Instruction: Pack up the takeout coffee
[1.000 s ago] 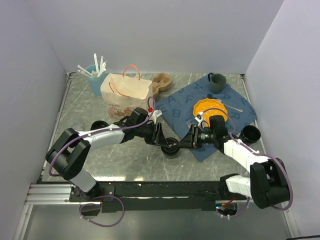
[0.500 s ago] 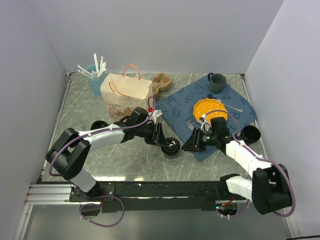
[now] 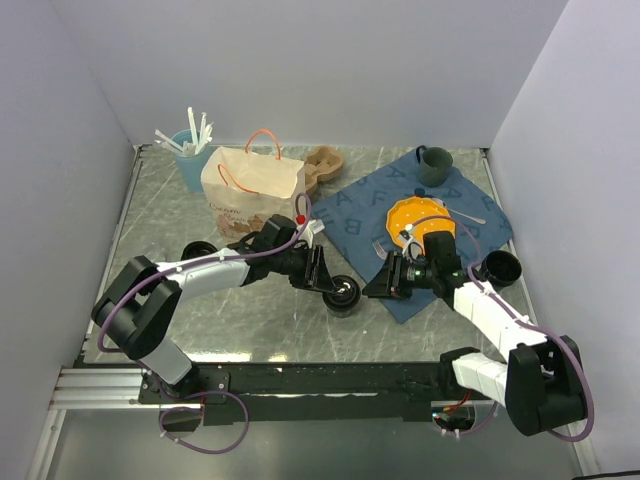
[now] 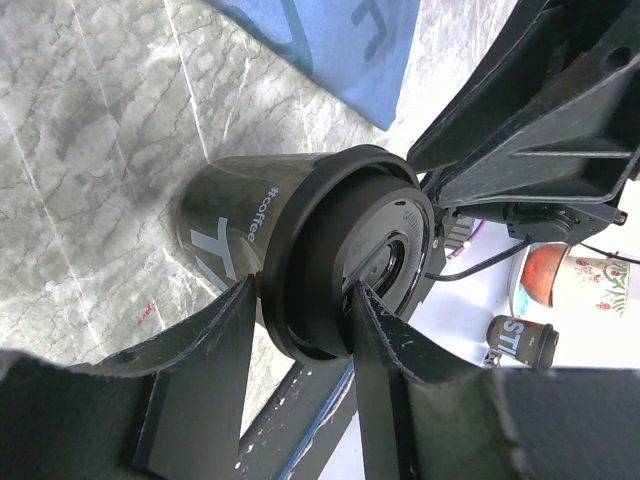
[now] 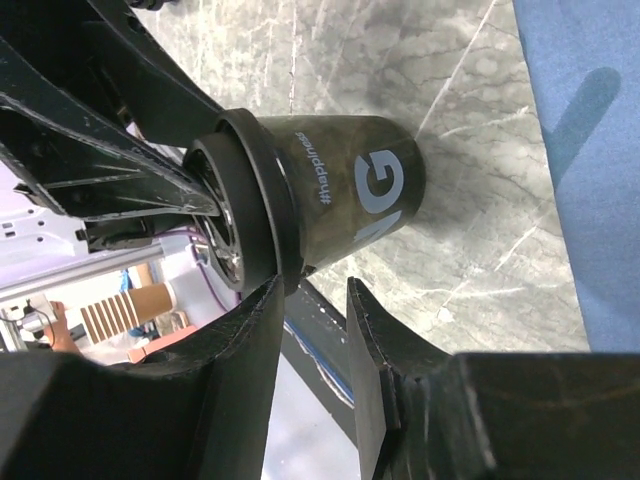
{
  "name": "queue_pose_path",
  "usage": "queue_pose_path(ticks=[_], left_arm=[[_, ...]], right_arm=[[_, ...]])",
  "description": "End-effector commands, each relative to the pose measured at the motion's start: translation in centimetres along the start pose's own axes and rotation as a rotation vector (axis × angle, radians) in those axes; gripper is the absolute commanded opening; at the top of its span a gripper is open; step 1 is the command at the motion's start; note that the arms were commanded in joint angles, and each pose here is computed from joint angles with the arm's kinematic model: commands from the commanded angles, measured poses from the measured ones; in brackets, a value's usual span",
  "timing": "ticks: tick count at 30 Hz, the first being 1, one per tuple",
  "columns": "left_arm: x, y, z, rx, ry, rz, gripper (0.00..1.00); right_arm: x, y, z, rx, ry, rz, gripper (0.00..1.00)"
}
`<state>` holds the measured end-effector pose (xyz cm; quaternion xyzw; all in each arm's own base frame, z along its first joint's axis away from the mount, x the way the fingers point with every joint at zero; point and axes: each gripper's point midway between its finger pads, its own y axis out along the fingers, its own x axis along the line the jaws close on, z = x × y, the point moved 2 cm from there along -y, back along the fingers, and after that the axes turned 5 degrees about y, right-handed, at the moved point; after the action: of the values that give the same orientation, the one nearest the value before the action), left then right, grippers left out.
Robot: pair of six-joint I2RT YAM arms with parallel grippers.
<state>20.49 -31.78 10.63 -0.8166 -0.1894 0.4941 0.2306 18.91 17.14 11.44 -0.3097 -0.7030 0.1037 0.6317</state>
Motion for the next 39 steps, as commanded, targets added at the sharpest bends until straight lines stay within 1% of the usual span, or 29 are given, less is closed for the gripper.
queue_pose_path(ticks=[1,16,22,29,39], left_arm=[[7.7,-0.1,8.2,0.240,-0.118,-0.323,0.44],[7.6,0.1,8.4,0.250,-0.123,-0.320,0.44],[7.6,0.2,8.4,0.251,-0.123,-0.320,0.44],[7.6,0.3,8.3,0.253,-0.121,-0.320,0.44],[7.7,0.3,8.3,0.256,-0.111,-0.321,0.43]], right_arm=[[1.5,-0.2,-1.6,-0.035,-0.038,-0.036,0.38],[0.9,1.5,-1.5,-0.003,0.013,-0.114,0.35],[1.2,1.2,-1.4,-0.001,0.004,-0.113,0.35],[2.5,0.2,-2.3,-0.032,-0.033,-0.085,0.35],[1.3,0.8,-1.9,-0.022,-0.011,-0.068,0.35]])
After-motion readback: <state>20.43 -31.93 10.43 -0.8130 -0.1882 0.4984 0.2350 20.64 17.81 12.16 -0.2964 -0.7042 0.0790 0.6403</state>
